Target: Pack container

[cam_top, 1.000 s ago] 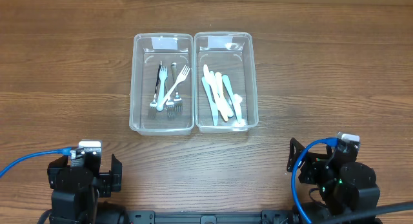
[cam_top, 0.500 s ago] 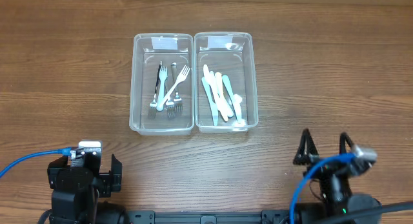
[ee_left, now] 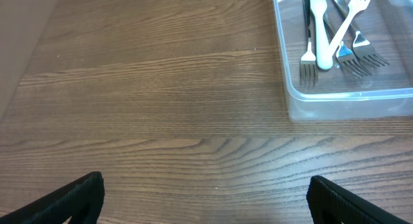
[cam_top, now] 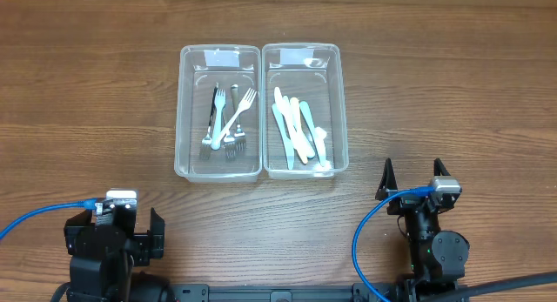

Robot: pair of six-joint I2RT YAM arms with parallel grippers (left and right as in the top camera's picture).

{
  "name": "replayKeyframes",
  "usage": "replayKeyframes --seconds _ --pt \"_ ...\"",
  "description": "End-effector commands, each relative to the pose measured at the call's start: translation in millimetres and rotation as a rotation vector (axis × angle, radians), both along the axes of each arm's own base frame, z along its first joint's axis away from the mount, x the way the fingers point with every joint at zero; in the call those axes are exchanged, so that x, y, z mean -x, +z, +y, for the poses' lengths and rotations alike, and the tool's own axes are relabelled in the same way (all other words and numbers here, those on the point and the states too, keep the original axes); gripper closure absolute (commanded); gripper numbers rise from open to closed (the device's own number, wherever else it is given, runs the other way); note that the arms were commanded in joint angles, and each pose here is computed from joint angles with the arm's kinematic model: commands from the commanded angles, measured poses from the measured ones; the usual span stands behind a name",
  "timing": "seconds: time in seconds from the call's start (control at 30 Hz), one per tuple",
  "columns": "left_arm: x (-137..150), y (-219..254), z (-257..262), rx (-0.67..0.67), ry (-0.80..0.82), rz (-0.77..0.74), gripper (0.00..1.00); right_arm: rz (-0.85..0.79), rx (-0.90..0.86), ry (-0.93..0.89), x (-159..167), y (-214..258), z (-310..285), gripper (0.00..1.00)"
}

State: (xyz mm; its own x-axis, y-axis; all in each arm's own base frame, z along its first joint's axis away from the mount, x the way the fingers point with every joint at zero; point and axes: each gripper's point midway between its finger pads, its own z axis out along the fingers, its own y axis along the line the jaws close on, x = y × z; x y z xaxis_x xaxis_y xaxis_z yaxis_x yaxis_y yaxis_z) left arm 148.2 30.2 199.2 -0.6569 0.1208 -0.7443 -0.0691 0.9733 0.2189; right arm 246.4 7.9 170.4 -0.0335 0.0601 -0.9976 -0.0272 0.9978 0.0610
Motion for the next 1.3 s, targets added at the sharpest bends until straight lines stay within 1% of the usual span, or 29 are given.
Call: replayKeyframes --seconds 0.0,0.77,0.8,0.87,0.9,1.0,1.1,1.17,1.2,1.27 --pt "-0.4 0.2 -1.4 -0.009 -0.018 -0.003 0.0 -0.01 0.018 0.004 0.0 -0.4 0.1 0.0" --pt "-0.5 0.6 -0.7 -0.008 -0.012 -0.006 0.0 -0.01 0.018 0.004 0.0 -0.4 0.1 0.0" --pt "-2.4 3.7 -1.2 0.005 -0.008 -0.026 0.0 -0.009 0.018 0.004 0.0 -0.5 0.1 0.0" --pt "-9.9 16.6 -5.3 0.053 -0.01 -0.117 0.0 -0.01 0.018 0.004 0.0 -0.4 0.1 0.0" --pt "-15.9 25.4 -10.9 0.094 -0.029 -0.204 0.0 -0.01 0.018 0.004 0.0 -0.4 0.1 0.0" --pt "-31.2 20.7 -21.3 0.148 -0.077 -0.354 0.0 -0.01 0.018 0.004 0.0 -0.4 0.1 0.0" --pt "-48.0 7.0 -26.7 0.168 -0.111 -0.452 0.0 -0.009 0.018 0.004 0.0 -0.5 0.1 0.0" --pt "-64.8 0.3 -31.1 0.18 -0.142 -0.516 0.0 -0.01 0.018 0.004 0.0 -0.4 0.1 0.0" --pt "-73.7 0.4 -33.1 0.17 -0.163 -0.567 0.0 -0.009 0.018 0.004 0.0 -0.5 0.1 0.0" --pt "-81.7 0.6 -33.6 0.137 -0.184 -0.618 0.0 -0.009 0.018 0.004 0.0 -0.5 0.1 0.0"
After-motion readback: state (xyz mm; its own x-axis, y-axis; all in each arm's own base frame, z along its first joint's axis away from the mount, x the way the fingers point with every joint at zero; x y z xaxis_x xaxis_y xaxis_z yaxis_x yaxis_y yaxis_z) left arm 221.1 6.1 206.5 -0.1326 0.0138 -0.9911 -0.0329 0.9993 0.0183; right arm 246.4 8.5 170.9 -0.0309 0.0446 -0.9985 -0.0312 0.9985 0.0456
